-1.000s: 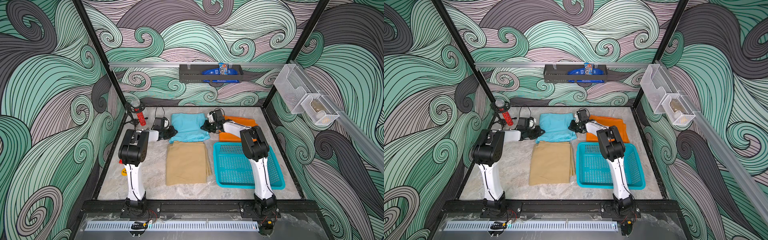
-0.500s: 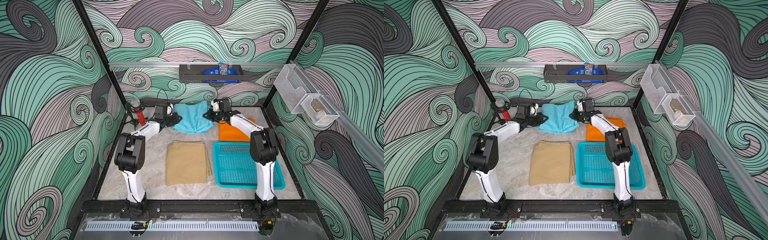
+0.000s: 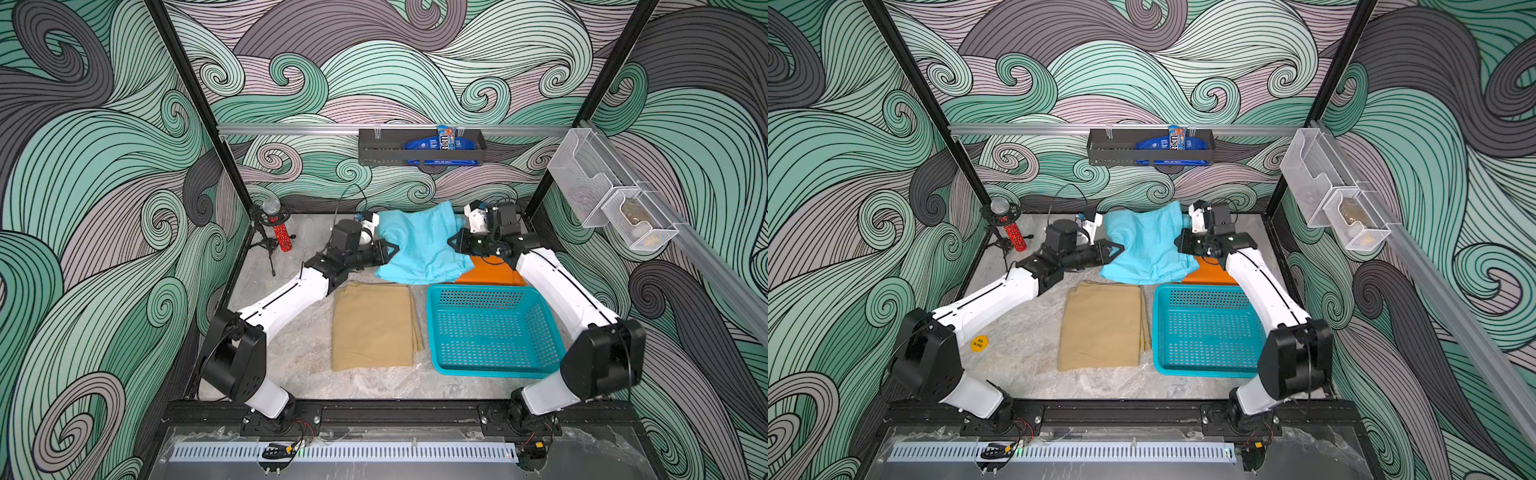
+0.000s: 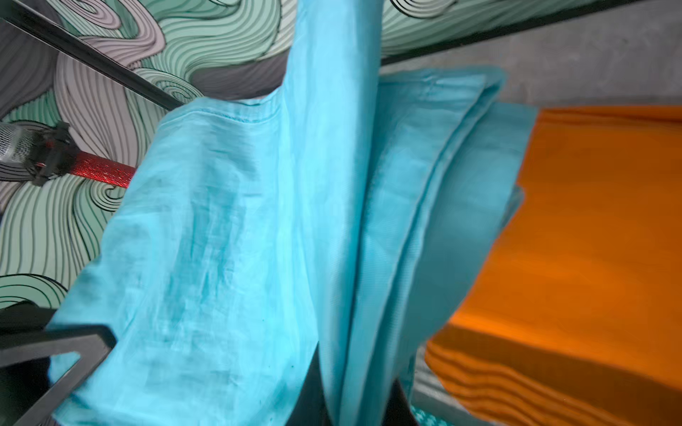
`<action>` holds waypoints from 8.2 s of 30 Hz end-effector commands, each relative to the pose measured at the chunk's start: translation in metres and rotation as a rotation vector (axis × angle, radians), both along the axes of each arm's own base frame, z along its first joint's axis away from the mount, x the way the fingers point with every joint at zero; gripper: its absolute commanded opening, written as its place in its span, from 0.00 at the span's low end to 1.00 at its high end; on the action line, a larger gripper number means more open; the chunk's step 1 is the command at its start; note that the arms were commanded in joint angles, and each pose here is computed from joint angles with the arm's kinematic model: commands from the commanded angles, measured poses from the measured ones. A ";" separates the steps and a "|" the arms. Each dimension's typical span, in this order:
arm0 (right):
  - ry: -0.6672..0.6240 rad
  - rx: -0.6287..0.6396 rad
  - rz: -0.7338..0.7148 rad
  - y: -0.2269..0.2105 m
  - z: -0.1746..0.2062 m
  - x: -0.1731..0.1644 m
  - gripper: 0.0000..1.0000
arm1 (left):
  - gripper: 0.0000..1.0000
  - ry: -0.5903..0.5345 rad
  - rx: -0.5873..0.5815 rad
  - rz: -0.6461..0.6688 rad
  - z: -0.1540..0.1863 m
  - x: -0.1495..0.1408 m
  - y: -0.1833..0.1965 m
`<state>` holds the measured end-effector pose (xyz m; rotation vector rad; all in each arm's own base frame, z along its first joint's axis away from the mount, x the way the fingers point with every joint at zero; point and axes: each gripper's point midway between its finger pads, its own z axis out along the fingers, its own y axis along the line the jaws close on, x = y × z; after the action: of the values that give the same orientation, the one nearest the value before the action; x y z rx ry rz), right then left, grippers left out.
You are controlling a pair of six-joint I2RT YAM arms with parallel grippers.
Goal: Put the folded long pants in the basket
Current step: Place the long pant in the basket, then move the long pant to the center of the board, then pick up the long pant at the center of the board, then place the long pant in the basket.
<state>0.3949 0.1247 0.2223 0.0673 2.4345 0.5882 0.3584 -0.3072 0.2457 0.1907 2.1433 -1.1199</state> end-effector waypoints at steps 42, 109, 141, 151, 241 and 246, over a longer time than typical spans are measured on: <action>0.183 -0.354 -0.392 -0.141 -0.057 -0.147 0.00 | 0.00 0.270 0.268 -0.226 -0.085 -0.166 -0.144; 0.131 -0.379 -0.288 -0.174 -0.056 0.052 0.94 | 0.99 -0.228 0.280 0.010 -0.029 0.076 -0.095; 0.352 -0.091 -0.266 -0.220 -0.210 0.092 0.95 | 0.99 -0.009 0.094 -0.026 -0.119 0.122 -0.038; 0.363 -0.129 -0.133 -0.153 -0.224 0.104 0.55 | 0.99 0.059 0.079 -0.014 -0.136 0.125 -0.018; 0.033 -0.333 -0.410 -0.157 -0.011 -0.120 0.00 | 0.00 0.139 0.091 -0.394 -0.034 -0.148 -0.116; 0.060 -0.362 -0.425 -0.163 -0.013 -0.122 0.00 | 0.00 0.190 0.192 -0.413 -0.069 -0.154 -0.116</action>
<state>0.2519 -0.0149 0.1823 0.3698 2.5839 0.0625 0.2234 -0.4266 0.2016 0.5609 2.3516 -1.2453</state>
